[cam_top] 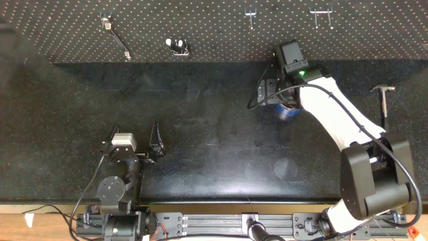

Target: Place Tools Onto Pegboard

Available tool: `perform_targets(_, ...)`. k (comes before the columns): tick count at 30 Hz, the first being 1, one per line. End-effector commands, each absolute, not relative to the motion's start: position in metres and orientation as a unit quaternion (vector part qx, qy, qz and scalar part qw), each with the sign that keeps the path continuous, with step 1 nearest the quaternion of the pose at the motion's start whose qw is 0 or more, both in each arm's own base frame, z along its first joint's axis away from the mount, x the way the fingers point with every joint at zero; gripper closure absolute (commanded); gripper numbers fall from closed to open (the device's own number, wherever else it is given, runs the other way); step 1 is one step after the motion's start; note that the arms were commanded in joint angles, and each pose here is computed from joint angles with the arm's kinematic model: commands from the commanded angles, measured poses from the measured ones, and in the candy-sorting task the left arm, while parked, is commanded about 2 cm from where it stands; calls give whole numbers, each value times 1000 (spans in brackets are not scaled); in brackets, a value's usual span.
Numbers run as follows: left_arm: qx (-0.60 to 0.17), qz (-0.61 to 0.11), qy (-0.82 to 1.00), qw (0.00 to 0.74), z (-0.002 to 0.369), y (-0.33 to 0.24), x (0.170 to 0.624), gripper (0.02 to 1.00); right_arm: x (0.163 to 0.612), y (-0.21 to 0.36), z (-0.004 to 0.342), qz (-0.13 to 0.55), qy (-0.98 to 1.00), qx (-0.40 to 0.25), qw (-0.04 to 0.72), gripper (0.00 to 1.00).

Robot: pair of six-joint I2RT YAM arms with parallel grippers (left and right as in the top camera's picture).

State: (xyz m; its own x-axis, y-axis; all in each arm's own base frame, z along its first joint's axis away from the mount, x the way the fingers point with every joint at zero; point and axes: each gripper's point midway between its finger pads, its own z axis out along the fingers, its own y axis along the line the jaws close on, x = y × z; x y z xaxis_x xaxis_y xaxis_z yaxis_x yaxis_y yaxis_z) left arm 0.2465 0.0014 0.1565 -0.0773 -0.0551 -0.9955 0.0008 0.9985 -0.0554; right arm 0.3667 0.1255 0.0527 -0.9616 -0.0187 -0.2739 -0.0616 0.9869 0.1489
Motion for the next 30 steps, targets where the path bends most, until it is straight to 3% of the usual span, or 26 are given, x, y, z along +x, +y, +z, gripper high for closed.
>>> perform_targets(1,-9,-25,734,679,156,-2,246,23,373,124,53,63,988,-15,143,86)
perform_targets(3,-9,-25,734,679,156,-2,246,23,373,124,53,62,988,-17,144,270)
perform_targets(5,-9,-25,734,679,156,-2,246,23,373,124,53,61,988,-19,144,643)
perform_targets(7,-9,-25,734,679,156,-2,246,23,373,124,53,61,987,-20,144,871)
perform_targets(8,-9,-25,734,679,156,-2,246,23,373,124,53,60,988,-20,144,921)
perform_targets(13,-8,-25,734,679,156,-2,246,23,374,124,57,62,987,-20,150,923)
perform_targets(16,-9,-25,734,679,156,-2,246,23,380,132,78,73,979,-28,186,925)
perform_targets(23,-9,-25,734,679,156,-2,246,23,374,156,199,135,925,-57,350,925)
perform_targets(26,-9,-25,734,679,156,-2,246,23,363,158,234,150,906,-64,389,923)
perform_targets(30,-9,-25,734,679,156,-2,246,23,356,162,251,161,895,-71,409,925)
